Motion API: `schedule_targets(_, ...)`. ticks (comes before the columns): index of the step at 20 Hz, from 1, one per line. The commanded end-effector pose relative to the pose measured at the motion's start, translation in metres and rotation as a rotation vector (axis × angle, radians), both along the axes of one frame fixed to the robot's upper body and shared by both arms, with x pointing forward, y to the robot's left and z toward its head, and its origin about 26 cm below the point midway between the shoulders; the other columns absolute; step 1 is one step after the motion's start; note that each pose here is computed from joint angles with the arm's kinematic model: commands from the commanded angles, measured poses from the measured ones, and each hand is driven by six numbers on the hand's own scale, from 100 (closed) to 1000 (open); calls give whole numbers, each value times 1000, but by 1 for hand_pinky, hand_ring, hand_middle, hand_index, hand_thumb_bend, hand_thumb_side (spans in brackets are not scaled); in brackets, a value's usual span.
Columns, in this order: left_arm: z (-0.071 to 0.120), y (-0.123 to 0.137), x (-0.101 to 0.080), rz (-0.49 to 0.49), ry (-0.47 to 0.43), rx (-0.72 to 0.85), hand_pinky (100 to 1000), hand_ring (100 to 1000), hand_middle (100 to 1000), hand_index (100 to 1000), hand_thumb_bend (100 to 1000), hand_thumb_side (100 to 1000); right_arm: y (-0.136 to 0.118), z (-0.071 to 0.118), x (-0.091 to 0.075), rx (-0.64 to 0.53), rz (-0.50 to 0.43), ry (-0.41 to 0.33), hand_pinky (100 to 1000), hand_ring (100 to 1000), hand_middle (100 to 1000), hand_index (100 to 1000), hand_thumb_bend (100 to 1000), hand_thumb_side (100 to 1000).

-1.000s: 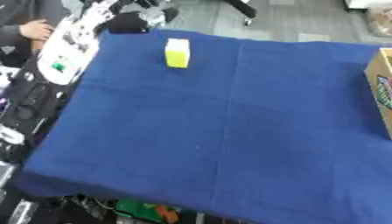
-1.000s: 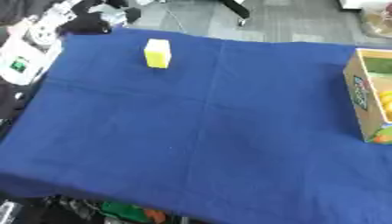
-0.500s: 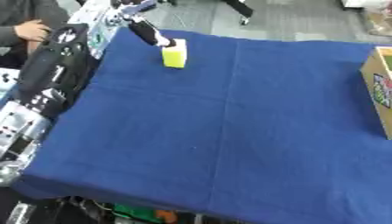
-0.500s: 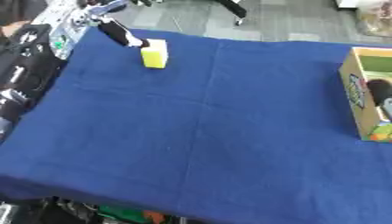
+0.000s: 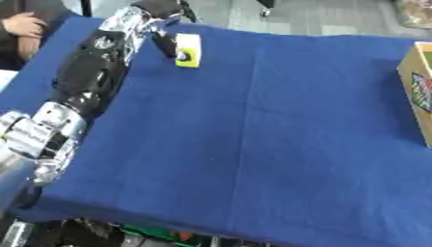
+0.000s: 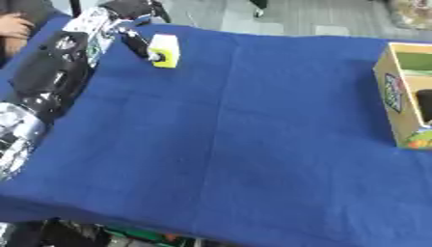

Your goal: Pick up the objects with one hand, pass them to the other hand, and then place them into the box on the other side of the table.

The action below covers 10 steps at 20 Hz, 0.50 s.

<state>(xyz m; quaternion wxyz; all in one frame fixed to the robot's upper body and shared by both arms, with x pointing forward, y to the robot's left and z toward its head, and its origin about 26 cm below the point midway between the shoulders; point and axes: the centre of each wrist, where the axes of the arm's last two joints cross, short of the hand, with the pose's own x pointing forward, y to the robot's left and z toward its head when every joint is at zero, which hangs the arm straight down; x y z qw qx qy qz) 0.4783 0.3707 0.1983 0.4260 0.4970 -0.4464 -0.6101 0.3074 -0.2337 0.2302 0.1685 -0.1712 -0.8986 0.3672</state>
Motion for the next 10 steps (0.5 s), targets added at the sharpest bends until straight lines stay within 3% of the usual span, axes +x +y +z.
schedule_targets(1, 15, 11, 1, 59, -47, 0, 839, 810, 782, 835, 487, 299, 2, 9, -3, 3, 16, -27, 771, 799, 390, 780, 329, 296)
schedule_targets(10, 5, 19, 1, 161, -86, -25, 826, 798, 779, 831, 397, 259, 4, 7, -3, 10, 20, -10, 767, 796, 374, 774, 316, 299)
